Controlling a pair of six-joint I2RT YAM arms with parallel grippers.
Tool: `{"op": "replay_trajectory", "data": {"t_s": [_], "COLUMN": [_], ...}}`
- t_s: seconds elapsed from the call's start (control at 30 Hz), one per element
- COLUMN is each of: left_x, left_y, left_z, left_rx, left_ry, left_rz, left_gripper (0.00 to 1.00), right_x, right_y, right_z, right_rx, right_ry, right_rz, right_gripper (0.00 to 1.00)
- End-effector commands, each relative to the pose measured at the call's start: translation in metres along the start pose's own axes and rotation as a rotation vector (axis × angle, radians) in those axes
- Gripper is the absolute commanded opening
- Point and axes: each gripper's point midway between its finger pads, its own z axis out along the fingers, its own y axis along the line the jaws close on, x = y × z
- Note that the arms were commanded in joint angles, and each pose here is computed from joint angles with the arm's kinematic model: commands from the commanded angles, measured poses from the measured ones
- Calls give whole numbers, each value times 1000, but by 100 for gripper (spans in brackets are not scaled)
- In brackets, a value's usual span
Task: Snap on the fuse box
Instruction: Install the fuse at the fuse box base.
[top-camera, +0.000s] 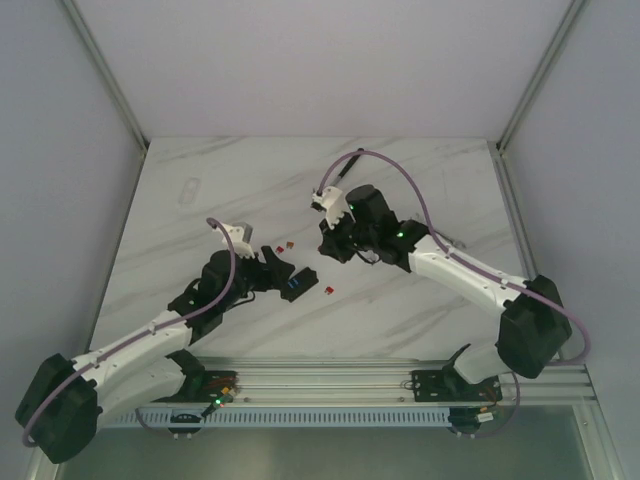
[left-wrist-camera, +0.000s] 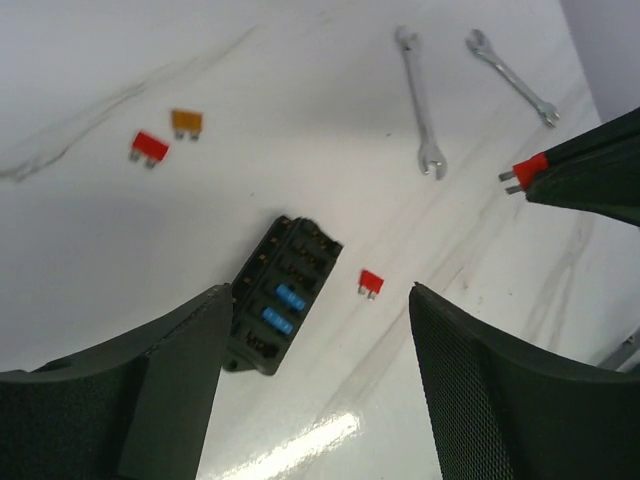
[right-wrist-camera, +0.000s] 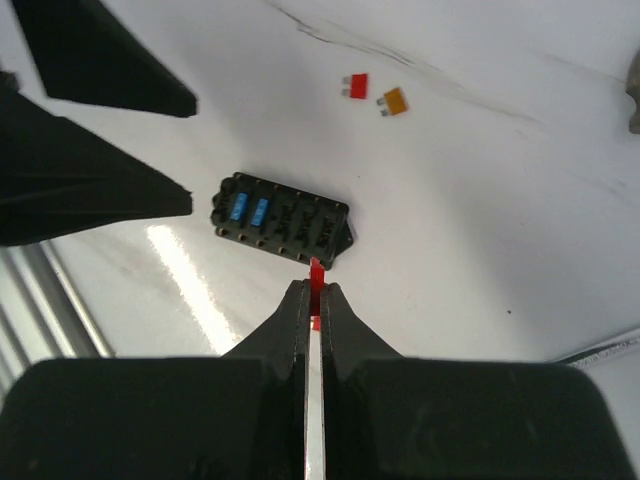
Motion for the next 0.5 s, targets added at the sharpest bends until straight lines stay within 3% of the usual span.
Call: {"op": "replay_trajectory", "data": {"t_s": [0.0,0.47], "left_x": [12,43], "left_y": [25,49], "left_z": [-4,2], "left_rx": [-125,-226], "left_ry": [0,59], "left_rz": [-143,-325], "left_gripper": [81,77], "right_x": [-14,32], "right_y": [-17,0], "right_z": [9,64], "right_rx": [162,233], "right_ry": [-5,195], "right_rz": [22,72], "right_gripper": [0,0]}}
